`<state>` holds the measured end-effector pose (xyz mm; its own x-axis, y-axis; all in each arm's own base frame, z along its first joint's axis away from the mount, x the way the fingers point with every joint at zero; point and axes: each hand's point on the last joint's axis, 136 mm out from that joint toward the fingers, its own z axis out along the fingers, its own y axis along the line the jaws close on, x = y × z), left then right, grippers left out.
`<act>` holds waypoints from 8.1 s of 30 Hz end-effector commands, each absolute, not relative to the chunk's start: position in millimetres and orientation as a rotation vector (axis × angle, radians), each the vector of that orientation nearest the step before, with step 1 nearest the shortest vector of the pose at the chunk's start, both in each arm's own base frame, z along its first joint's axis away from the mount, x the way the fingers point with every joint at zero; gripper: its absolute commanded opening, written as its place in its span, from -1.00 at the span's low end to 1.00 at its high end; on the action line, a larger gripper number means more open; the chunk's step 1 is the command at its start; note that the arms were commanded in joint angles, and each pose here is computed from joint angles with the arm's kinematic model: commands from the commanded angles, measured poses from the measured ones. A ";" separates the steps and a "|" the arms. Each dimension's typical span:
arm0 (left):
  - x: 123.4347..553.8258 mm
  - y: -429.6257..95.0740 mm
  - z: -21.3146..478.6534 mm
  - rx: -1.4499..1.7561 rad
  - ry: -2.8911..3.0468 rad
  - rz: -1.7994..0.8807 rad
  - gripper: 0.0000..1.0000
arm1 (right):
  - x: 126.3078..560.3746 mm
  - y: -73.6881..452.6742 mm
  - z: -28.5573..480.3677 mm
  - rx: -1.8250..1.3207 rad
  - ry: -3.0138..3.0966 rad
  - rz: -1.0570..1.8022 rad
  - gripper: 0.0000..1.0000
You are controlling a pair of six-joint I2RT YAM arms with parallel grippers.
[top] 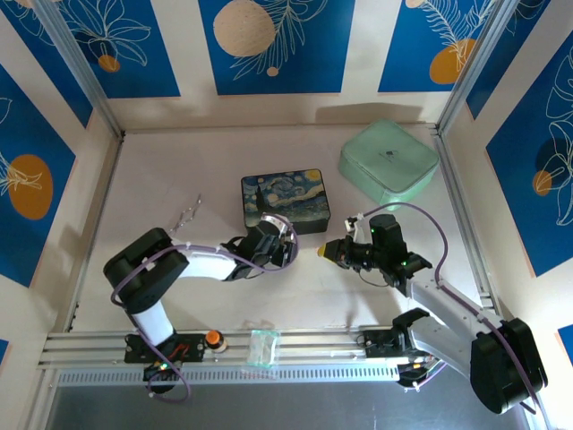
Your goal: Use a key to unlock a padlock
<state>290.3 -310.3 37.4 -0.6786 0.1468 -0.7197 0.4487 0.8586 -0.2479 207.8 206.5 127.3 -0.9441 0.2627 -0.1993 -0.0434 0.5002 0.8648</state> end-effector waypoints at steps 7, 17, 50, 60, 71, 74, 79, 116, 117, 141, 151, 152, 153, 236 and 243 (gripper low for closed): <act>304.2 -321.1 38.3 0.368 2.252 -0.564 -0.27 | 202.4 209.1 109.8 0.199 2.472 1.438 -1.00; 298.1 -321.9 43.3 0.320 2.253 -0.582 -0.63 | 201.0 220.6 92.3 0.183 2.520 1.408 -1.00; 284.7 -315.7 67.0 -0.281 2.283 -0.917 -0.75 | 212.7 242.8 70.6 0.434 2.542 1.586 -1.00; 282.3 -309.0 57.8 -0.375 2.257 -0.951 -0.73 | 210.6 246.7 64.0 0.418 2.577 1.584 -1.00; 279.1 -303.3 73.0 -0.473 2.212 -1.014 -0.82 | 215.7 263.0 65.8 0.386 2.545 1.713 -1.00; 280.2 -304.3 78.1 -0.479 2.197 -1.029 -0.83 | 216.6 267.9 66.2 0.391 2.526 1.782 -1.00; 280.0 -305.0 82.1 -0.500 2.177 -1.065 -0.83 | 216.7 274.1 60.9 0.394 2.518 1.827 -1.00; 279.4 -319.8 88.0 -0.547 2.144 -1.193 -0.88 | 229.0 271.8 61.0 0.453 2.406 1.913 -1.00; 278.5 -321.6 88.2 -0.553 2.140 -1.210 -0.88 | 230.3 272.7 63.4 0.451 2.391 1.928 -1.00; 268.1 -337.2 87.1 -0.510 2.165 -1.256 -1.00 | 249.5 276.9 66.3 0.533 2.350 2.024 -1.00; 268.3 -339.1 88.4 -0.517 2.173 -1.224 -1.00 | 244.1 280.7 59.9 0.597 2.375 2.016 -1.00; 268.6 -338.6 87.4 -0.520 2.176 -1.214 -1.00 | 242.7 282.1 60.8 0.599 2.373 2.014 -1.00; 268.5 -338.3 86.5 -0.521 2.179 -1.202 -1.00 | 241.5 283.8 60.9 0.598 2.375 2.014 -1.00; 240.6 -354.3 75.1 -0.444 2.289 -1.217 -1.00 | 261.7 276.4 84.0 0.573 2.334 1.787 -1.00; 239.0 -349.9 73.2 -0.450 2.289 -1.206 -1.00 | 258.0 274.1 78.8 0.564 2.368 1.731 -0.93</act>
